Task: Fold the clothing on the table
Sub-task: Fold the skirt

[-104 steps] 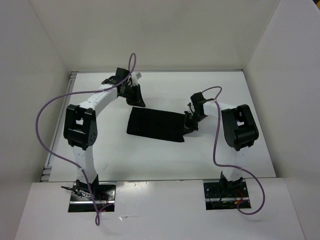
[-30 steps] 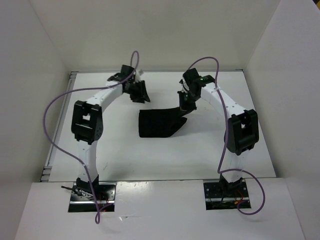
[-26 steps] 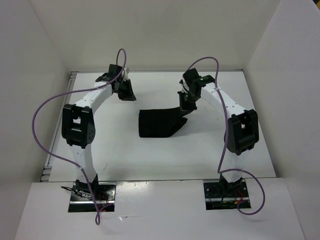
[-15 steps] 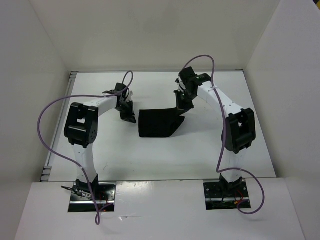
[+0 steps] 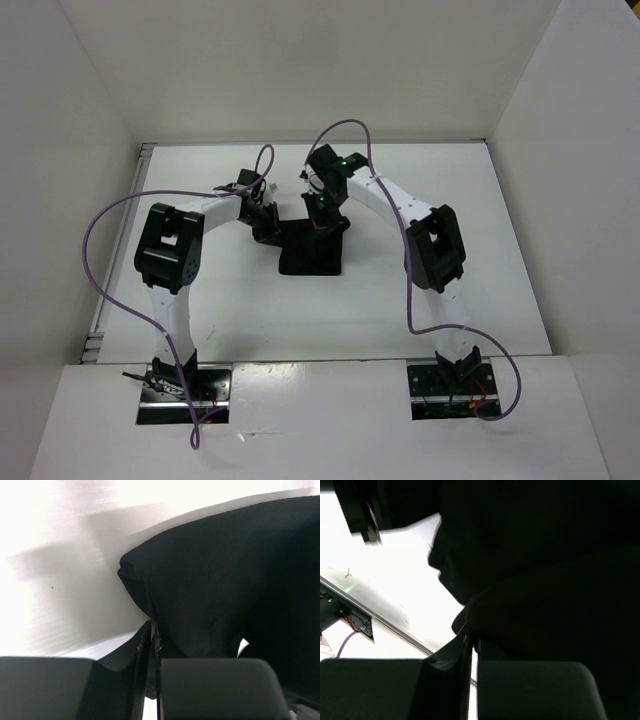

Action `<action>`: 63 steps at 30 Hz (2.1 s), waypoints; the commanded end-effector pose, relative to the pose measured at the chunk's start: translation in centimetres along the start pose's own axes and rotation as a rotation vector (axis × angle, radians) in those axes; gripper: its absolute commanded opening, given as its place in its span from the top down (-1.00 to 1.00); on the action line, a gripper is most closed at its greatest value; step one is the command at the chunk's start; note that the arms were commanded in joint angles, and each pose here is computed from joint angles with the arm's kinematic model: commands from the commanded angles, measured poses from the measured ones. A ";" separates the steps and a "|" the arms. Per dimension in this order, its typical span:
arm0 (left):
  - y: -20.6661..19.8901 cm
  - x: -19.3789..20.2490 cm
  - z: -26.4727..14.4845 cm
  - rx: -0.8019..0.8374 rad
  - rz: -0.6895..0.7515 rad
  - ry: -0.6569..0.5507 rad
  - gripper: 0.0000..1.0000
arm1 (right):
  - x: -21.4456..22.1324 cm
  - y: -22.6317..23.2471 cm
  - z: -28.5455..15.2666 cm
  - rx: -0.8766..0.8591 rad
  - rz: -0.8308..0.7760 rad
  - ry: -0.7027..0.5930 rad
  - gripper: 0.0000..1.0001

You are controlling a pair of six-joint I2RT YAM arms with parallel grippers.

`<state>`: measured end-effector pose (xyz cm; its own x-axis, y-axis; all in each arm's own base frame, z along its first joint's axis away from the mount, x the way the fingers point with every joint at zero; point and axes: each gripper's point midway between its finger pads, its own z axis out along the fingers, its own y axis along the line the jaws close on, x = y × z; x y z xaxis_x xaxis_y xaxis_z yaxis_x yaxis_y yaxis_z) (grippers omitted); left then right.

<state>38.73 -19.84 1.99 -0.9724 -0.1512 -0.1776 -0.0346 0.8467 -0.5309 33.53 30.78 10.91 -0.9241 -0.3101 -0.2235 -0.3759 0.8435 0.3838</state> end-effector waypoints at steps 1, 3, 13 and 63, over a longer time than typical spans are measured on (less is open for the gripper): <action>0.3 0.3 0.8 -0.003 -0.001 0.016 0.73 | -1.7 2.6 0.5 -0.083 -0.057 -0.025 1.00; 0.0 0.1 0.5 0.001 0.003 0.009 0.73 | -2.3 3.9 0.8 -0.103 -0.084 -0.037 1.00; 0.2 0.6 0.2 -0.011 -0.001 0.012 0.73 | -3.1 6.0 2.3 -0.115 -0.142 0.005 1.00; 0.0 -0.3 0.1 0.005 -0.009 -0.005 0.71 | -0.2 7.9 5.1 -0.237 -0.173 0.126 0.68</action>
<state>38.74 -20.05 1.98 -0.9721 -0.1542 -0.1766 -0.0344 0.8390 -0.5430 31.54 37.78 7.80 -0.8646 -0.4758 -0.1612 -0.4901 0.7282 0.4791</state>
